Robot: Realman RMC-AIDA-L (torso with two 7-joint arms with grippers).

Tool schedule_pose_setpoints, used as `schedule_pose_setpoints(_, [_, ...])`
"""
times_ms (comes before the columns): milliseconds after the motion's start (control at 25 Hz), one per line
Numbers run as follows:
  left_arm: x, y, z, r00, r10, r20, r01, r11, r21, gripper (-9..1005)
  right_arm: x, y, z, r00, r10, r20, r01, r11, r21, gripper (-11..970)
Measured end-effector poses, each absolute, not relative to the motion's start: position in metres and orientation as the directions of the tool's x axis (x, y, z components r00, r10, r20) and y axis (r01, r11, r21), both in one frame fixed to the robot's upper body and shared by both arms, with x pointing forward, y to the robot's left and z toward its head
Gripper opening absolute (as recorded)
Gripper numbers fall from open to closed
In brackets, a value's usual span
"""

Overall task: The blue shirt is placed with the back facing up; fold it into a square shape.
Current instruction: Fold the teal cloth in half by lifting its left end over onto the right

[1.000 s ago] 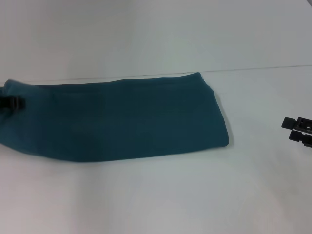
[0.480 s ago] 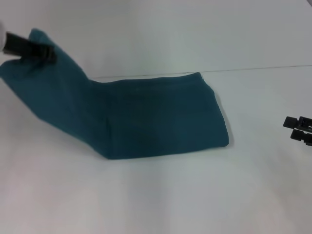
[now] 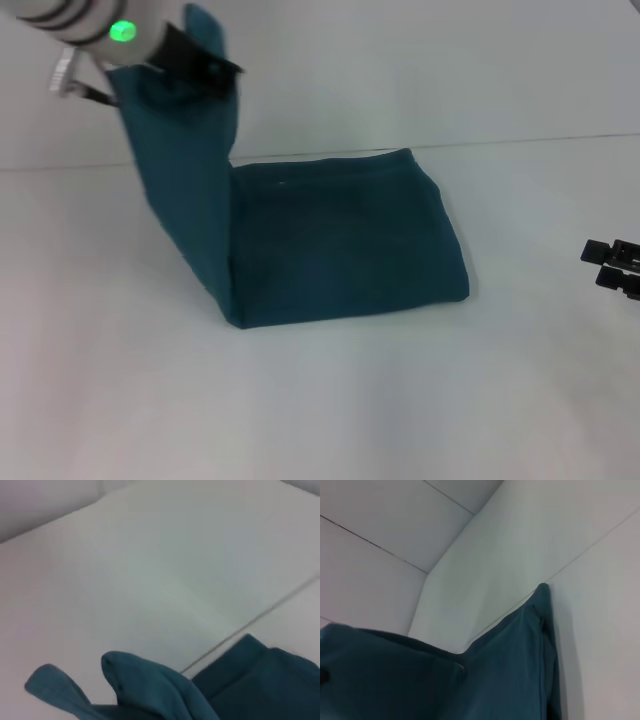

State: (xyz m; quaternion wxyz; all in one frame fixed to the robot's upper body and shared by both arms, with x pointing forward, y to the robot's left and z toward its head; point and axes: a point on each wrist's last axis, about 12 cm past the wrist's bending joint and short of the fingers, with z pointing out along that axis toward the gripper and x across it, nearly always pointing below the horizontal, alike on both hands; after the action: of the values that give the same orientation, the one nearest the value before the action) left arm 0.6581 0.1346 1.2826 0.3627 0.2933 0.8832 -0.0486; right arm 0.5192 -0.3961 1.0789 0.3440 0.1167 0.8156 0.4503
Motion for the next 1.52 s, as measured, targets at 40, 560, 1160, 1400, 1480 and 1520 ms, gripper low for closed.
schedule_pose_setpoints(40, [0.657,0.125,1.281,-0.539,0.519,-0.663,0.577,0.801,0.158,49,0.519,-0.396,1.079,-0.736,0.500,-0.456,-0.119,0.568,0.815,760])
schedule_pose_setpoints(560, [0.650,0.022,1.238,-0.253,0.831,-0.495,0.756,0.490,0.435,48,0.518,-0.394,1.077,-0.740,0.500,-0.451,-0.116,0.566,0.816,761])
schedule_pose_setpoints(1160, [0.654,0.002,1.224,-0.195,0.870,-0.454,0.764,0.424,0.486,57,0.517,-0.394,1.075,-0.743,0.501,-0.444,-0.110,0.563,0.819,761])
schedule_pose_setpoints(1400, [0.652,-0.007,1.228,-0.126,0.863,-0.490,0.762,0.401,0.509,106,0.516,-0.395,1.074,-0.743,0.506,-0.439,-0.100,0.564,0.819,761])
schedule_pose_setpoints(1480, [0.651,-0.009,1.229,-0.113,0.856,-0.505,0.759,0.402,0.512,122,0.516,-0.396,1.073,-0.742,0.507,-0.439,-0.097,0.567,0.818,761])
schedule_pose_setpoints(1520, [0.651,-0.011,1.231,-0.105,0.850,-0.516,0.757,0.405,0.512,130,0.516,-0.396,1.073,-0.740,0.508,-0.440,-0.096,0.569,0.817,761])
